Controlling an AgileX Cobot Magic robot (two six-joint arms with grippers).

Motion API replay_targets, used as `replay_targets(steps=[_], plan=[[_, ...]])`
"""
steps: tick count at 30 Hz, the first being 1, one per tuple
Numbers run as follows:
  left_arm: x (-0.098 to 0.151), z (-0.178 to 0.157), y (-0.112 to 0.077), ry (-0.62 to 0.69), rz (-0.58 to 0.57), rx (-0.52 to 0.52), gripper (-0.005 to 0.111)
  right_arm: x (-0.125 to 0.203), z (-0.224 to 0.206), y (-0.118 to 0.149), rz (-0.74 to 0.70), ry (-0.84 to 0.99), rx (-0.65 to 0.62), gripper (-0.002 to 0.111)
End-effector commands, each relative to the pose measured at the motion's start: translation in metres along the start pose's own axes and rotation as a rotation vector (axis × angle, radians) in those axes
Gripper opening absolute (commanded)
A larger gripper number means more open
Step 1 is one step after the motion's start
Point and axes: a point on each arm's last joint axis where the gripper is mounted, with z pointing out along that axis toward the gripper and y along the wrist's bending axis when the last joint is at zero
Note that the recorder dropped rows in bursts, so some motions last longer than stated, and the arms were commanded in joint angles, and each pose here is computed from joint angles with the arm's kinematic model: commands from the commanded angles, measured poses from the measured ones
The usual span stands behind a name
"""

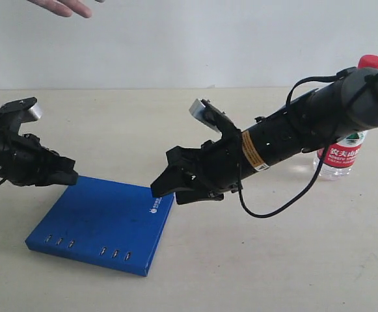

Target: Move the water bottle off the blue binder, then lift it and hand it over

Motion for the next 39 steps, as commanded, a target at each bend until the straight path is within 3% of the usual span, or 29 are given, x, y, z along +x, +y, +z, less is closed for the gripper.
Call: replay_targets(steps=[1,5,7,11,17,20,24,27,28,30,31,33,35,37,39], plan=[[0.002,0.001,-0.001,0.025,0.016,0.013,0.031,-0.005,-0.001,-0.006,0.016,-0.058,0.063,0.055],[0.006,0.007,0.004,0.043,-0.011,0.002,0.065,-0.006,-0.001,-0.006,0.022,-0.065,0.062,0.055],[0.005,0.007,0.006,0.035,-0.059,-0.024,0.071,-0.005,-0.001,-0.005,0.02,-0.056,0.05,0.055],[0.004,0.007,0.008,0.024,-0.083,-0.053,0.067,-0.005,-0.001,-0.004,0.019,-0.052,0.045,0.055],[0.013,0.013,0.008,0.096,-0.05,-0.015,0.061,0.0,0.007,-0.011,0.051,-0.022,0.019,0.055],[0.026,0.025,0.001,0.189,-0.086,0.118,0.061,0.016,0.03,-0.028,0.185,0.056,-0.11,0.055],[0.037,0.036,-0.003,0.248,-0.121,0.228,0.061,0.026,0.043,-0.043,0.243,0.092,-0.145,0.055],[0.039,0.042,-0.011,0.222,-0.125,0.368,0.059,0.029,0.046,-0.038,0.137,0.086,-0.285,0.055],[0.036,0.04,-0.016,0.197,-0.12,0.428,0.058,0.027,0.044,-0.029,0.084,0.066,-0.382,0.055],[0.033,0.037,-0.022,0.174,-0.128,0.509,0.058,0.015,0.042,-0.024,0.075,-0.001,-0.409,0.054],[0.033,0.037,-0.023,0.174,-0.131,0.52,0.058,0.012,0.04,-0.021,0.076,-0.005,-0.412,0.052],[0.033,0.035,-0.026,0.174,-0.136,0.554,0.056,0.01,0.036,-0.015,0.038,0.014,-0.409,0.035],[0.028,0.032,-0.033,0.128,-0.129,0.644,0.056,0.021,0.034,-0.015,-0.032,0.134,-0.373,0.01],[0.024,0.03,-0.038,0.085,-0.127,0.695,0.056,0.028,0.034,-0.018,-0.059,0.217,-0.345,-0.001],[0.02,0.03,-0.043,0.05,-0.135,0.73,0.056,0.031,0.033,-0.019,-0.061,0.245,-0.334,0.0]])
